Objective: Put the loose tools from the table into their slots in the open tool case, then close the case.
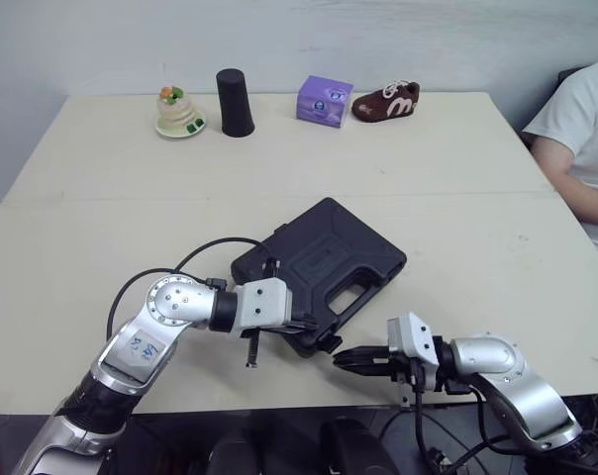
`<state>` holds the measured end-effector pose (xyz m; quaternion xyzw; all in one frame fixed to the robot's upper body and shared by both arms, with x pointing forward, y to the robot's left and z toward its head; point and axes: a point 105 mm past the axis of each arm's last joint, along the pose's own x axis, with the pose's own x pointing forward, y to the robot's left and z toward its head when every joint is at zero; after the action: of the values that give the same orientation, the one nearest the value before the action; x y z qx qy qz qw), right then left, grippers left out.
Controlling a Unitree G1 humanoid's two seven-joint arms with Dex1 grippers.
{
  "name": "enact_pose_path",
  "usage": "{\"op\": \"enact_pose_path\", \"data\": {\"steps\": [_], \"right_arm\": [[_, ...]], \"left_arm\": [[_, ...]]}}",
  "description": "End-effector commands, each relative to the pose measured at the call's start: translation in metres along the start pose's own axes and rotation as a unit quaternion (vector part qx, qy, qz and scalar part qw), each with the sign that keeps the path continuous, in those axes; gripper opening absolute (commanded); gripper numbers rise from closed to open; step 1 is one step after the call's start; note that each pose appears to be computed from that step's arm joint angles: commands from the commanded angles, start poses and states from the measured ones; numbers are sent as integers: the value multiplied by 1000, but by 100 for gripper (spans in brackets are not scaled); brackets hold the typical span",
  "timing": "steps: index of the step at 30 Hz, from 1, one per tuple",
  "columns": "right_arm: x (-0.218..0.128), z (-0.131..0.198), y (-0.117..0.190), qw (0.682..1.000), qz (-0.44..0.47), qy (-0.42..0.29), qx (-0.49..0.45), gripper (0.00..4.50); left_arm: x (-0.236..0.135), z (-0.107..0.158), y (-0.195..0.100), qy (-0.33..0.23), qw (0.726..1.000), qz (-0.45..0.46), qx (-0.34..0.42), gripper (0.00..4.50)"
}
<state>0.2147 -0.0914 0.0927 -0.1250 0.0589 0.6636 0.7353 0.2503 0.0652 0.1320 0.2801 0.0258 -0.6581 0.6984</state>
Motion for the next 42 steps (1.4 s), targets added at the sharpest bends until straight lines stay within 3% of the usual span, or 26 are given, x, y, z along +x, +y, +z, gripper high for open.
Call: {"op": "enact_pose_path", "data": {"steps": [1, 19, 42], "right_arm": [[2, 9, 2, 1000, 3, -14, -15, 1], [17, 17, -20, 998, -14, -23, -61, 1], [7, 22, -35, 998, -5, -19, -52, 1]], "left_arm": [[5, -49, -19, 69, 996, -18, -58, 0], [-2, -66, -21, 99, 991, 0, -90, 0], [0, -70, -22, 103, 989, -5, -104, 0]]}}
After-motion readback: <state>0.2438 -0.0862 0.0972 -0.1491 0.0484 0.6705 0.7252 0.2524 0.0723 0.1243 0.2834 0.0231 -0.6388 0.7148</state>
